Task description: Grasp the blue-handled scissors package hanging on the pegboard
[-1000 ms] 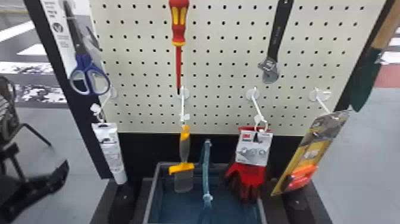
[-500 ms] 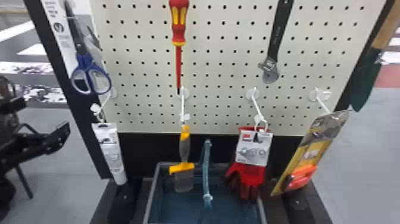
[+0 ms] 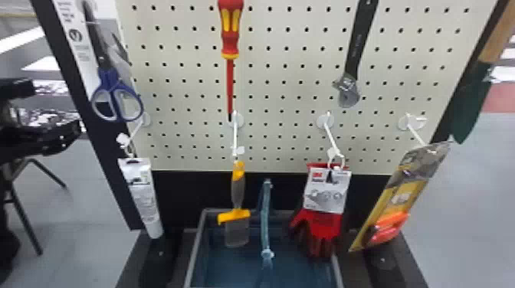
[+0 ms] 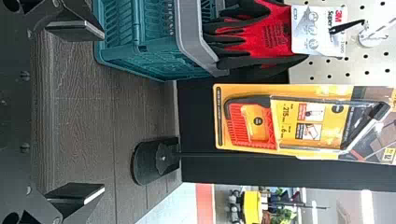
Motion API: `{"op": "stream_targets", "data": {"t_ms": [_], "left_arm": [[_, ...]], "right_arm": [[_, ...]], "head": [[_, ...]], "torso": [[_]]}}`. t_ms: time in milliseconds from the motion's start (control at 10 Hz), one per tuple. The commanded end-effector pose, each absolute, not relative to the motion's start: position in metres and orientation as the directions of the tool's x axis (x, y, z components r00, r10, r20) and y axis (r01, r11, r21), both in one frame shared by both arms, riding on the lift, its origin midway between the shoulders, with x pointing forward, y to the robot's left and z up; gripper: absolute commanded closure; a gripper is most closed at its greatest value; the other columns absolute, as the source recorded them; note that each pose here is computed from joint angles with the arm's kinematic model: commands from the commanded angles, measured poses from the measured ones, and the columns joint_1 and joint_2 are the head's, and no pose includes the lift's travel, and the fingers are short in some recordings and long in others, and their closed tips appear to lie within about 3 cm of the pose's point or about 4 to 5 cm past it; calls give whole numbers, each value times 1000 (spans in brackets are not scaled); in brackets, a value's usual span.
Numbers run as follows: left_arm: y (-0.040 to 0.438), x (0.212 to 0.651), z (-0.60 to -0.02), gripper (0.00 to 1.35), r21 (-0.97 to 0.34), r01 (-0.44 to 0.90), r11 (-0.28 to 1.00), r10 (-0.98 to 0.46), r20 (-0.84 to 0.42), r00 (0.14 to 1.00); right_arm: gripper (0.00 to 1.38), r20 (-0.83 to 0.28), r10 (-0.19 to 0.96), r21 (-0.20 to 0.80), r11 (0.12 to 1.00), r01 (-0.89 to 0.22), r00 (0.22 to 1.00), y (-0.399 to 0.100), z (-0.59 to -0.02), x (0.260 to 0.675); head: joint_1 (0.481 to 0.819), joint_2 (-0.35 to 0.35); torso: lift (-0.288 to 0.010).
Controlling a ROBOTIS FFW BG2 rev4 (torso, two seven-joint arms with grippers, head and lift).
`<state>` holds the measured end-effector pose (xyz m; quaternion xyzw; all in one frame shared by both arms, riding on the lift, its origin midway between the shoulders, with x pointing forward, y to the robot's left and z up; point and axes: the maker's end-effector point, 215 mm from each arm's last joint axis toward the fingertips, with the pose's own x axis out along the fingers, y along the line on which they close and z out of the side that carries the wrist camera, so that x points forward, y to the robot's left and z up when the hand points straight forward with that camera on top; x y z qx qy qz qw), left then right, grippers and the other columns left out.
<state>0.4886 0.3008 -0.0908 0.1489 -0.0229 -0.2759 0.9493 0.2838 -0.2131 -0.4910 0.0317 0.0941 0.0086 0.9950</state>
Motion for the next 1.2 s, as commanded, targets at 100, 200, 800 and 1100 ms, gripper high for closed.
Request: {"op": "stream_targets", "data": {"t_ms": [100,200,800,1100], "left_arm": [[277,499,-86,142,235,626,743,-628,-76,774],[265,504,-90,144,204,680,704,-677,-98,730],[214,510,-70,142,125,875,468,-865,-134,483],[198,500,-49,168,126,925,360,-920,-121,374]], "right_arm": [[151,-183,25,65,998,-13,983,-212,-490,287],[151,-181,26,64,998,-15,983,-213,-490,288],[151,-186,31,64,998,-19,982,-211,-493,289],[151,-187,34,65,998,-22,982,-210,-494,289]], "head": [[549,0],[549,0],[549,0],[549,0]], "torso": [[-100],[-100],[-100],[-100]]}}
